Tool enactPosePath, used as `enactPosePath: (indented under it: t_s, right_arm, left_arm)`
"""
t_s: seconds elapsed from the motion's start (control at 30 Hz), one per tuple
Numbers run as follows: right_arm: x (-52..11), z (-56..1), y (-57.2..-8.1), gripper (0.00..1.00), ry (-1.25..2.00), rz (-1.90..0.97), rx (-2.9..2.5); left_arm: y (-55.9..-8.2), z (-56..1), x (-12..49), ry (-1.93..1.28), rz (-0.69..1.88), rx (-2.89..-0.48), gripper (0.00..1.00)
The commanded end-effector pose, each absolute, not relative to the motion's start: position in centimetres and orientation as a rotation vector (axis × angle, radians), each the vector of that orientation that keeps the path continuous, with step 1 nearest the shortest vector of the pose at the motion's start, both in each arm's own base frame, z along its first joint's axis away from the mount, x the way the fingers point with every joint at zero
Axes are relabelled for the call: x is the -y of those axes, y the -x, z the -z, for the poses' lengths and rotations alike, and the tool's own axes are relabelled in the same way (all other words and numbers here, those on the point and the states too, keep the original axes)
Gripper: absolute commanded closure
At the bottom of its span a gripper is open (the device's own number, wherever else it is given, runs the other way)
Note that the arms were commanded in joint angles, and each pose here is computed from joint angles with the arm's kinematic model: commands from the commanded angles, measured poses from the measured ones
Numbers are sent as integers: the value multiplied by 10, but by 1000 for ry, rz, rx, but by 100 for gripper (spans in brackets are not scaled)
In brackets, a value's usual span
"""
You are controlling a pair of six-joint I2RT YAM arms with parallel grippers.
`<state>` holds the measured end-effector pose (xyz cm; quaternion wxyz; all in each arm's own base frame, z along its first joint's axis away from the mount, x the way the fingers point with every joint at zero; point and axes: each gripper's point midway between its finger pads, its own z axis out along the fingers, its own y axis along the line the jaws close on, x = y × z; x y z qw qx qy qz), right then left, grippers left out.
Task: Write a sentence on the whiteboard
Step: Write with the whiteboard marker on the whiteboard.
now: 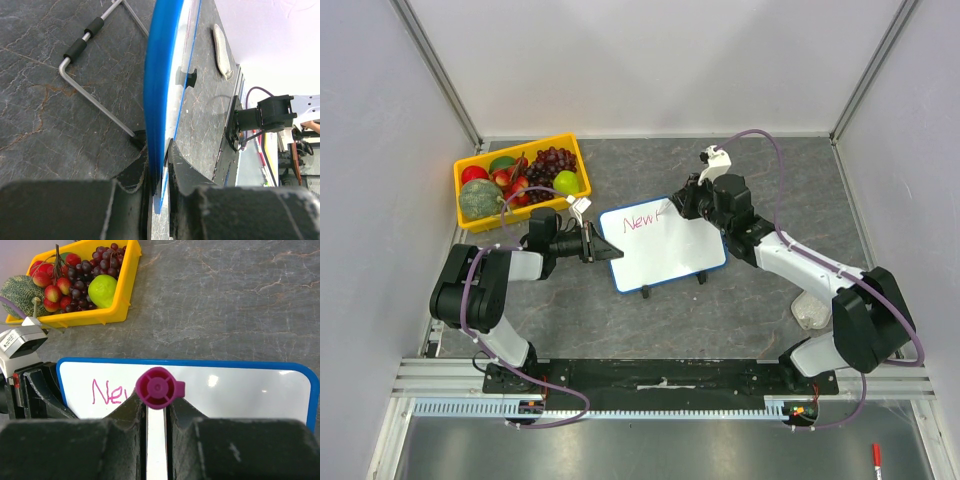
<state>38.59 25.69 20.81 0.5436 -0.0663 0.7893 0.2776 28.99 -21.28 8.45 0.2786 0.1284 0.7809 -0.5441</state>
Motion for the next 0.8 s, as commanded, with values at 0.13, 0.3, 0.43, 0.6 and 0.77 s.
enactPosePath:
  t_s: [0.13, 0.3, 0.43, 0.6, 0.77]
  right_arm:
    - [-243, -199, -379, 100, 172, -609, -1897]
    - [-244, -199, -377, 100, 165, -622, -1895]
    - [-254, -200, -373, 100, 188, -687, -1898]
    - [-261, -207, -375, 100, 183, -730, -1881]
    - [-264, -222, -378, 100, 170, -763, -1850]
  left_arm:
    - [-301, -75, 209, -352, 1361, -2106, 98]
    - [-301, -75, 209, -352, 1360, -2104, 98]
    - [-301, -75, 209, -353, 1360, -2103, 98]
    - [-300, -75, 209, -352, 1361, -2106, 98]
    - [-300, -75, 209, -351, 1361, -2107, 98]
